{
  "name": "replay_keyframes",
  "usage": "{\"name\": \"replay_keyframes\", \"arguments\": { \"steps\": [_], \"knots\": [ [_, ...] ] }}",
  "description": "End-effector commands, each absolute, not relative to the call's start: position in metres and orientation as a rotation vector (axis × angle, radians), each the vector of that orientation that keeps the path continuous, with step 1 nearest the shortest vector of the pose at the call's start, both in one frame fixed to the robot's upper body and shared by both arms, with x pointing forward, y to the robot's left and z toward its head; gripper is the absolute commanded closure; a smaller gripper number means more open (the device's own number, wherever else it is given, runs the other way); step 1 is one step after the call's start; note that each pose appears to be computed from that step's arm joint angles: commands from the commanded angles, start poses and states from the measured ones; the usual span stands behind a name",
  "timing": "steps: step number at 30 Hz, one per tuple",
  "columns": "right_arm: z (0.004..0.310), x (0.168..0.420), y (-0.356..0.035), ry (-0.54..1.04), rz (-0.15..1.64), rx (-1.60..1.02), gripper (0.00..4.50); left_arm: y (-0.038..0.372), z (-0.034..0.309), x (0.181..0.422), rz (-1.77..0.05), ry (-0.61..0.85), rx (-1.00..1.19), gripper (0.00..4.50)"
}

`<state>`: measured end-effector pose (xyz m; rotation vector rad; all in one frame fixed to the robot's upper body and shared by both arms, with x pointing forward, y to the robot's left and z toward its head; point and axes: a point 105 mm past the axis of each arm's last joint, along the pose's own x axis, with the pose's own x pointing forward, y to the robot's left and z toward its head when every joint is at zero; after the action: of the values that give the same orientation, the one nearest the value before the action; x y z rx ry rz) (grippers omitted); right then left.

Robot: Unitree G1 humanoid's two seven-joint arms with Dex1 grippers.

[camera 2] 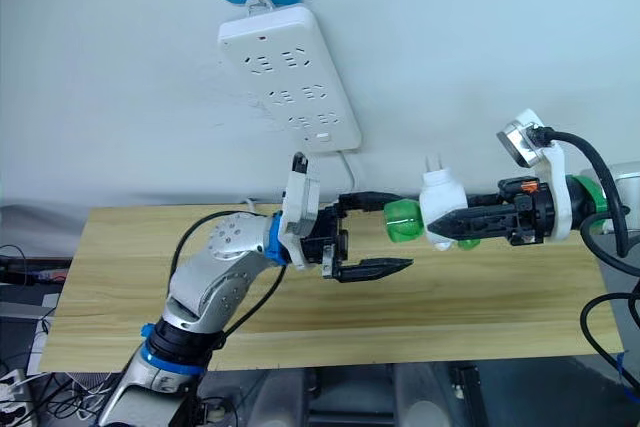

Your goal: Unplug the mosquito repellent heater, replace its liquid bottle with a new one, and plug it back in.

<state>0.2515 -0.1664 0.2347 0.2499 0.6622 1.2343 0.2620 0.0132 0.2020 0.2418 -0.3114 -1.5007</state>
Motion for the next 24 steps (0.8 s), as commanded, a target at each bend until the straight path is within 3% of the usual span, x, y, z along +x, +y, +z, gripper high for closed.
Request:
{"name": "replay_keyframes", "arguments": {
  "steps": [1,6,17,24],
  "knots": [
    [0.225,0.262,-0.182,0.645,1.059,0.165,1.51,0.015,0.205,0.264,-1.432,-0.363,0.426,0.0],
    [0.198,0.276,-0.187,0.69,0.849,0.099,1.51,0.004,0.187,0.271,-1.332,-0.412,0.709,0.0],
    [0.21,0.285,-0.166,0.606,0.802,0.106,1.51,-0.025,0.166,0.29,-1.216,-0.294,0.806,0.0],
    [0.215,0.282,-0.157,0.6,0.822,0.118,1.51,-0.036,0.171,0.3,-1.114,-0.354,0.879,0.0]
  ]
}}
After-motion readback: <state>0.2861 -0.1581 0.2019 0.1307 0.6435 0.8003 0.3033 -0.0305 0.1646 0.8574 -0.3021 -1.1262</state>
